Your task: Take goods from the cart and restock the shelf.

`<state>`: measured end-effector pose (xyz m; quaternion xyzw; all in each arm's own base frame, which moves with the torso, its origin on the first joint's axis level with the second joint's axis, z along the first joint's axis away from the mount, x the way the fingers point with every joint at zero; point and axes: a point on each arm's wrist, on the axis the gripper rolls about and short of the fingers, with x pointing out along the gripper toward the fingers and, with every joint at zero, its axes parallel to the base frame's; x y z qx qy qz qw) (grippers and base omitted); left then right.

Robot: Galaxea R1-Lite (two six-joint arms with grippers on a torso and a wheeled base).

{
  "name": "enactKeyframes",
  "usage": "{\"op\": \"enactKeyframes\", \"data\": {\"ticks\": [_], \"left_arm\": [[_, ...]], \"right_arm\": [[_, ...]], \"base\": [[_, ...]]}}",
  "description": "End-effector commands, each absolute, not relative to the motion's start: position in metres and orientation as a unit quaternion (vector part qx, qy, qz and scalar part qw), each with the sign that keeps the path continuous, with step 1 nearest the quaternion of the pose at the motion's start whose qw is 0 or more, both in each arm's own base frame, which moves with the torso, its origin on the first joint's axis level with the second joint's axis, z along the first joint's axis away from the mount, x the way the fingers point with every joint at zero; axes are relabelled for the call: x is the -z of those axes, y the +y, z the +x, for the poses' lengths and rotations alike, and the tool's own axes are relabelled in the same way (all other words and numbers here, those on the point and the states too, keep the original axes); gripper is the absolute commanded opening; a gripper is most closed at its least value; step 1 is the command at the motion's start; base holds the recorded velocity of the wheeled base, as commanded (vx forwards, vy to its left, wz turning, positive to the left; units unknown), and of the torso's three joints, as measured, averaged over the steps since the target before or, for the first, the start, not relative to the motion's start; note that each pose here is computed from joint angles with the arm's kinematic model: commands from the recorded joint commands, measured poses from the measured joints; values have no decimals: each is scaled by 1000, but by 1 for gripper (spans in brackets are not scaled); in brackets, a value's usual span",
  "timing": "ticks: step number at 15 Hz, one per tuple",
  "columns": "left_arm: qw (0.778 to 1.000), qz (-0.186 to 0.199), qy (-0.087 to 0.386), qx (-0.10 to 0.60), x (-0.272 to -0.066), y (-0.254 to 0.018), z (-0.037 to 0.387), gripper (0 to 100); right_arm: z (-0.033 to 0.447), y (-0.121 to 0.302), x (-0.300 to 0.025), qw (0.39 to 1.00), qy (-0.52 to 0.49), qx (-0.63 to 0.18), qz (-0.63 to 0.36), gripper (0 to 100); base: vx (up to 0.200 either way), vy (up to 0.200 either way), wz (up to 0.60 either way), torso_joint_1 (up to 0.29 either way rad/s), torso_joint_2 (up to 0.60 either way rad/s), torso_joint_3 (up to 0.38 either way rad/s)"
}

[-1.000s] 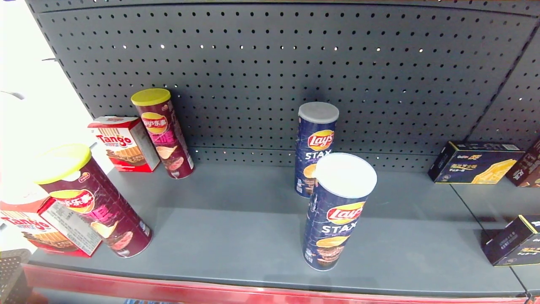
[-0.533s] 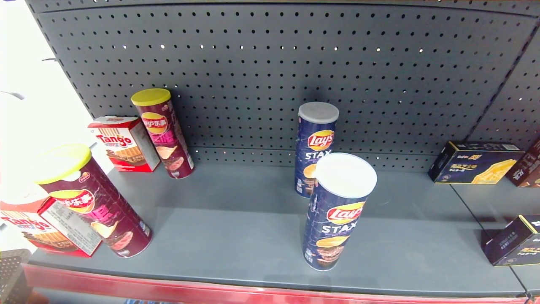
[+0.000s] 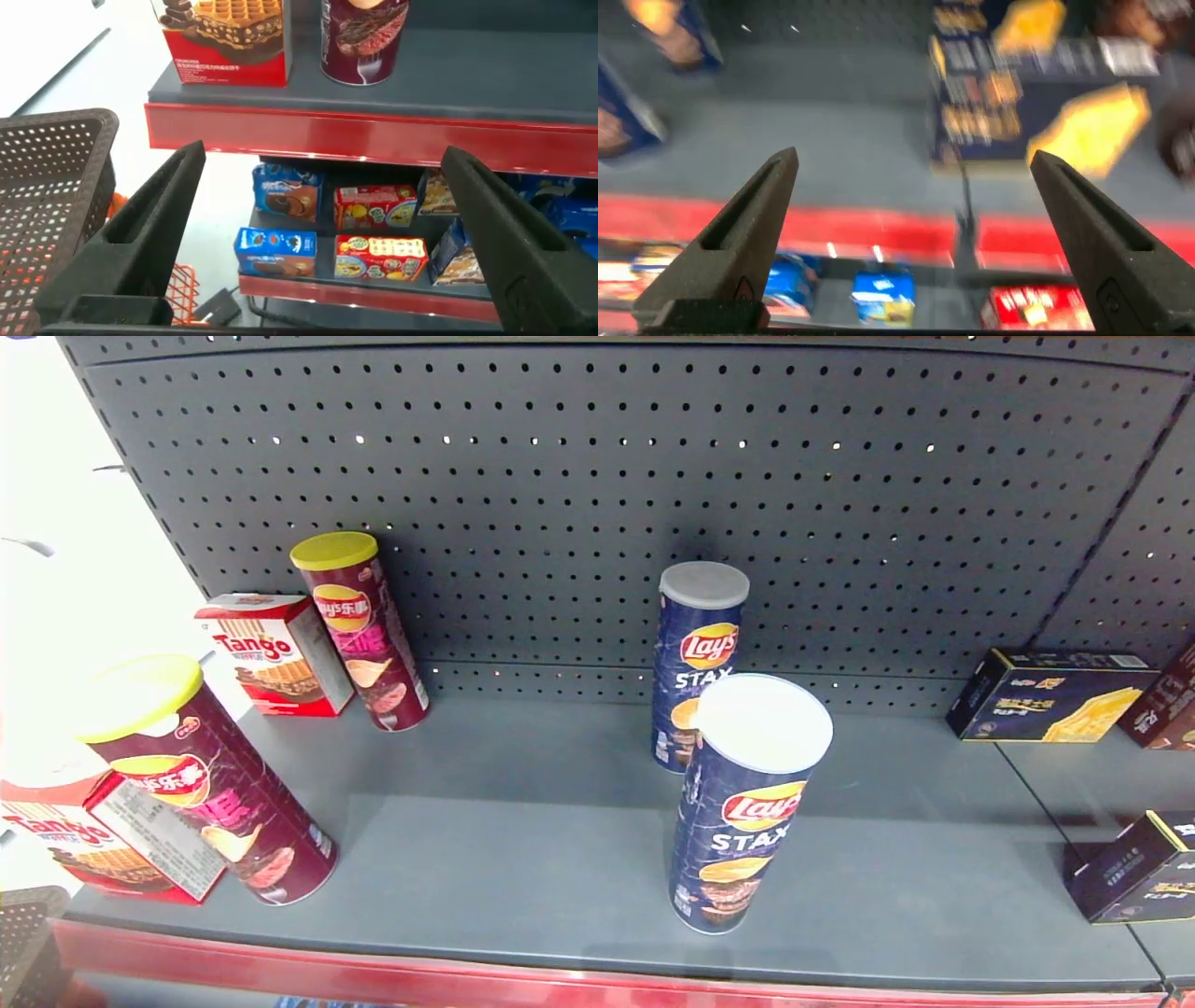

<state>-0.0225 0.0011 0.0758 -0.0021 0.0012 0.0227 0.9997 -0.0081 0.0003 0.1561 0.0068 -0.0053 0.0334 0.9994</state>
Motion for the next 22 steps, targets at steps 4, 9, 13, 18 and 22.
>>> {"op": "enactKeyframes", "data": {"ticks": [4, 9, 13, 18, 22], "left_arm": [[1000, -2, 5, -21, -76, 1, -22, 100], [1000, -2, 5, -21, -76, 1, -22, 100], [1000, -2, 5, -20, -76, 1, -22, 100], [1000, -2, 5, -19, -76, 1, -22, 100], [1000, -1, 5, -19, -76, 1, -22, 100]], "right_arm": [[100, 38, -202, 961, 155, -225, -38, 100], [134, 62, -186, 946, 178, -263, -68, 100], [156, 79, -196, 940, 175, -281, -87, 100], [172, 97, -195, 933, 185, -292, -96, 100], [182, 107, -192, 928, 194, -300, -101, 100]], "base": [[0, 0, 0, 0, 0, 0], [0, 0, 0, 0, 0, 0], [0, 0, 0, 0, 0, 0], [0, 0, 0, 0, 0, 0], [0, 0, 0, 0, 0, 0]]}}
